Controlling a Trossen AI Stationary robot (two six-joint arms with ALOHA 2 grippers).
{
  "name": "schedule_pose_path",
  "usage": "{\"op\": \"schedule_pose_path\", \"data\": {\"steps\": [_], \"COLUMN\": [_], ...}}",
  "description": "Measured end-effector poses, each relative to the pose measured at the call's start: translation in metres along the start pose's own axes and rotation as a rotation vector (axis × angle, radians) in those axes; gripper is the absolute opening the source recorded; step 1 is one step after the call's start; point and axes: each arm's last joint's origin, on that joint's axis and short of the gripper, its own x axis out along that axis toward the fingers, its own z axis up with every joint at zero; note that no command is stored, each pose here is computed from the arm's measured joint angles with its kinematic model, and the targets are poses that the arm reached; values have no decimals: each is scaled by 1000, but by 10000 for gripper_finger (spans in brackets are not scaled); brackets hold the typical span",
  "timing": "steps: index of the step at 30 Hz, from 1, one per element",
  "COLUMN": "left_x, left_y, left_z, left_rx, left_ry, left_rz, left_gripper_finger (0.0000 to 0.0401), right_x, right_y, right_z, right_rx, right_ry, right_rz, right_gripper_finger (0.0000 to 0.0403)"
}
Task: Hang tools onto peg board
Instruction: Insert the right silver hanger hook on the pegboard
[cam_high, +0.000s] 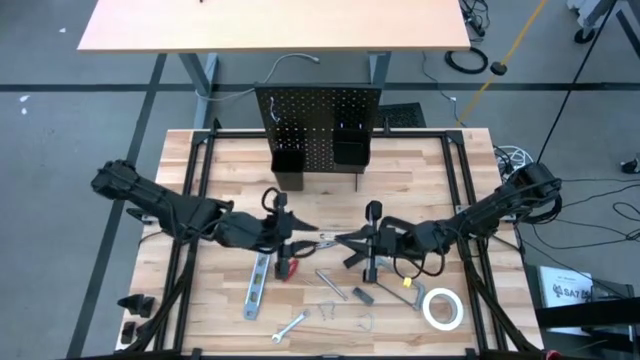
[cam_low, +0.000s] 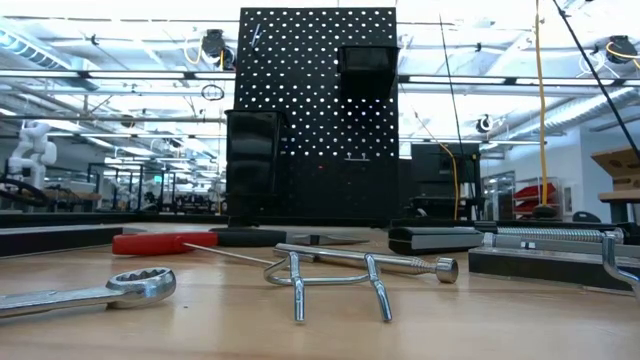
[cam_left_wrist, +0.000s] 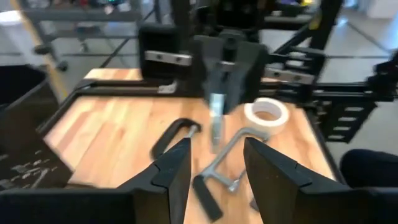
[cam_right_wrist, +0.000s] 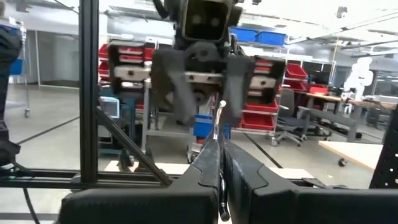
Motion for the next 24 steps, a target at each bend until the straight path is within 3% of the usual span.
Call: {"op": "schedule_pose_path", "data": {"steps": [4,8,13,24], "left_x": [7,12,14,14], "left_y": [11,10,13,12], "left_z": [-7,-8,-9,-6], "left_rx": [5,-2,-6,14], "left_ry": [14,-42,-58,-81], "left_rz": [21,-111,-39,-71], "left_gripper_finger": [151,151,151,123], "right_x": [-2,-2,-2,-2], "right_y": [3,4,4,4], "right_z": [1,1,1,2], "right_rx": [-5,-4,0,6], "right_ry": [-2,-3,-7,-16], "right_rz": [9,11,11,10], "right_gripper_finger": [1,1,1,1]}}
